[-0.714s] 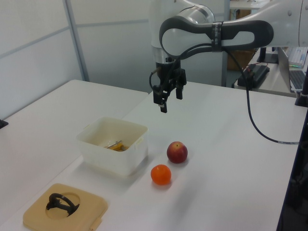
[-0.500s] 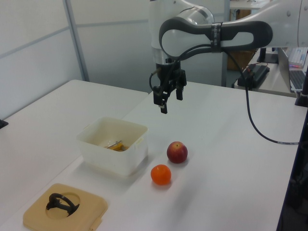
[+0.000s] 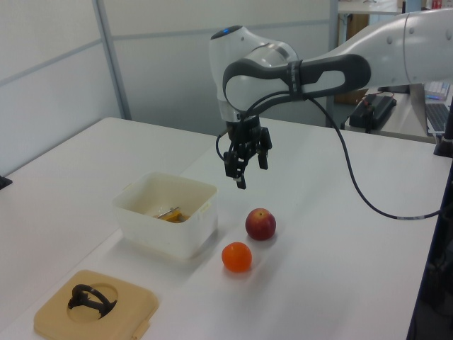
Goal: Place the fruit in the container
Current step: 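Move the open gripper down toward the red apple, then close the gripper around the red apple and lift it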
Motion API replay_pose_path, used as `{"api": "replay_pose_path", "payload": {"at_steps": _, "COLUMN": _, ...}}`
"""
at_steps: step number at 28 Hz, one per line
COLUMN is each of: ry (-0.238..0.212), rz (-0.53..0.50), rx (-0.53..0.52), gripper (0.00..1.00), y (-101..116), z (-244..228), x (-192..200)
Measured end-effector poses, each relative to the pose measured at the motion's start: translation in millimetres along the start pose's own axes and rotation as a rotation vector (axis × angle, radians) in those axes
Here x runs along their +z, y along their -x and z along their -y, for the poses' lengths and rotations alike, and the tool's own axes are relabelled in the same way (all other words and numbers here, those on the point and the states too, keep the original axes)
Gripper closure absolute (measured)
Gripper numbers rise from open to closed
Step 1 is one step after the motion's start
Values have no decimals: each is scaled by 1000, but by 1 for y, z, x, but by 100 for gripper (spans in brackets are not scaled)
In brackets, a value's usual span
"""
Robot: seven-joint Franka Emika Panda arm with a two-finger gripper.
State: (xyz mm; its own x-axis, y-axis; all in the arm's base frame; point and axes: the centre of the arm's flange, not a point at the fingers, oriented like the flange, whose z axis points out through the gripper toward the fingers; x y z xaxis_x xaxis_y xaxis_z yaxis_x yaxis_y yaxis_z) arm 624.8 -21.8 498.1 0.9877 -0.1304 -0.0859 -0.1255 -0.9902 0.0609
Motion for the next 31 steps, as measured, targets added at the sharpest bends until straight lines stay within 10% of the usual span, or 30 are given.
{"api": "replay_pose_path", "payload": {"at_steps": 31, "ry": 143, "rz": 76, "rx": -70, "gripper": 0, "y": -27, "z": -10, "x": 149}}
